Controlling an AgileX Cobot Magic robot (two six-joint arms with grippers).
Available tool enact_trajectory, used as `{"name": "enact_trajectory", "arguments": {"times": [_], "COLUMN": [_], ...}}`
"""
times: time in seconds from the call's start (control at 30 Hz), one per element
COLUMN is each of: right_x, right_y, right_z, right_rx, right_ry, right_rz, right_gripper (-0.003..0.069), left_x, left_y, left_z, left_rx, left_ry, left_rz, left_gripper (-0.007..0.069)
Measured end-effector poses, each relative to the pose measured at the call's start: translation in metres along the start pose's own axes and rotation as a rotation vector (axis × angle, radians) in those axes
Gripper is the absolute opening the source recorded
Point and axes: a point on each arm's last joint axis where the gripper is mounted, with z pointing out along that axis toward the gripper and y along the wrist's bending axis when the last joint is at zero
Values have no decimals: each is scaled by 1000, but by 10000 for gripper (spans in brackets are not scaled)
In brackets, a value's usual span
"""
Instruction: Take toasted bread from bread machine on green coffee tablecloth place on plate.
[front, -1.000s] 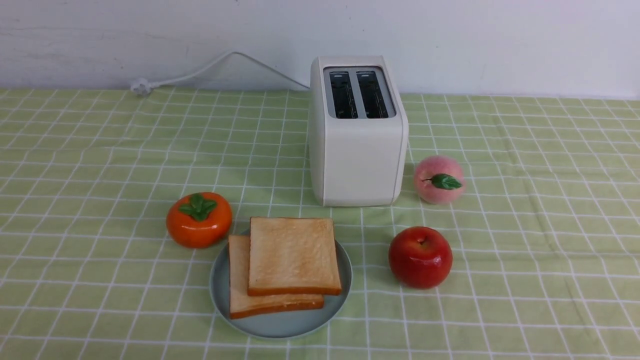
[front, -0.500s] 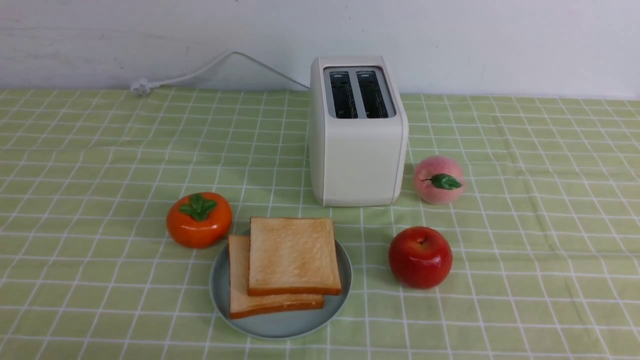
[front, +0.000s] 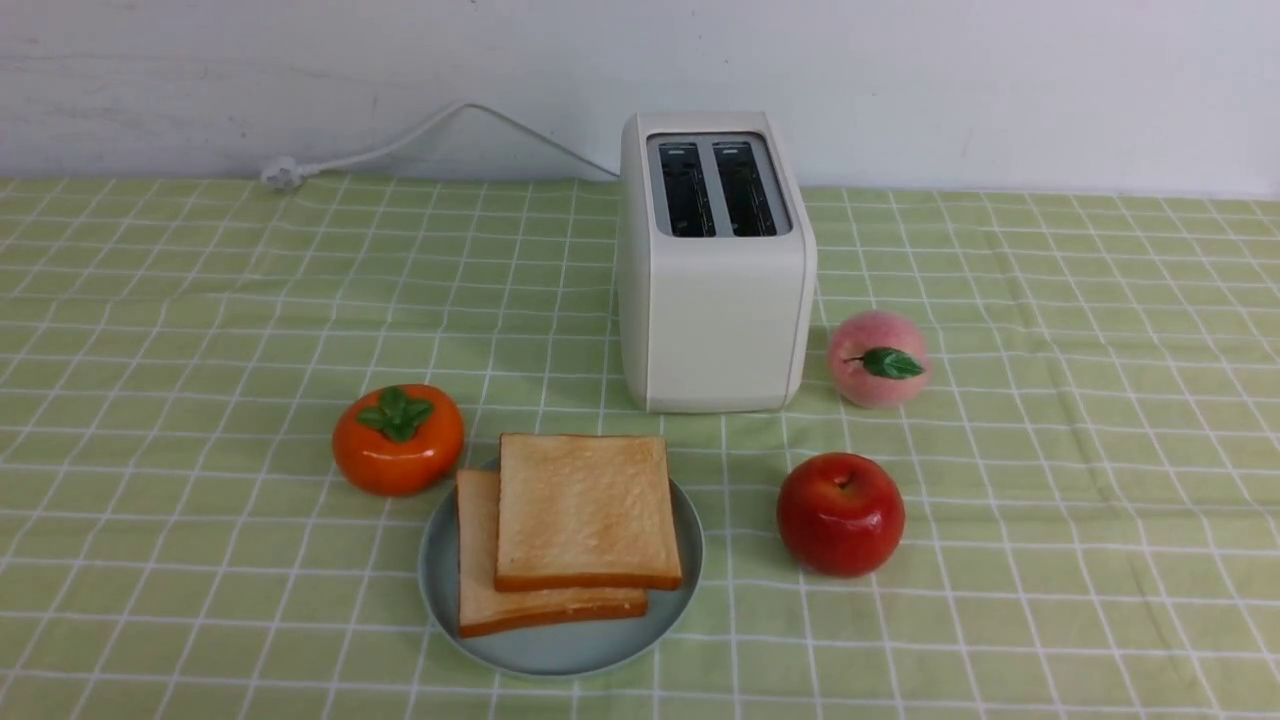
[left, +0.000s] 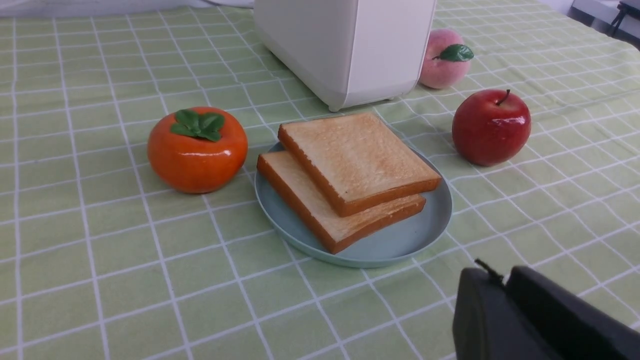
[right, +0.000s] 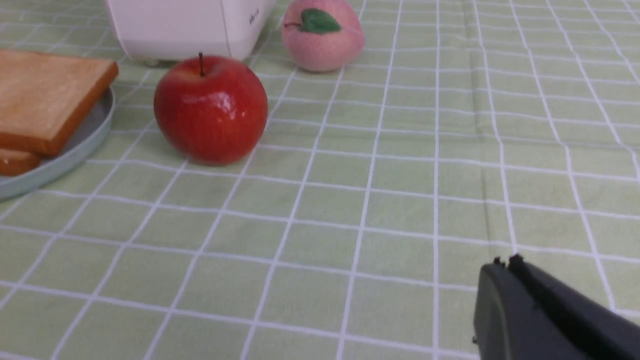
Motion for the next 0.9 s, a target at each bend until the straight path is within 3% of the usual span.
{"name": "enact_trajectory", "arguments": {"times": [0.9], "right_x": [2], "right_y": [1], "right_z": [-1], "right_rx": [-5], "right_ry": [35], "right_rz": [-9], "right_gripper": [-10], "left_x": [0], "left_y": [0], "left_z": [0], "left_rx": [0], "left_ry": [0], "left_rz": [0], "left_gripper": [68]}}
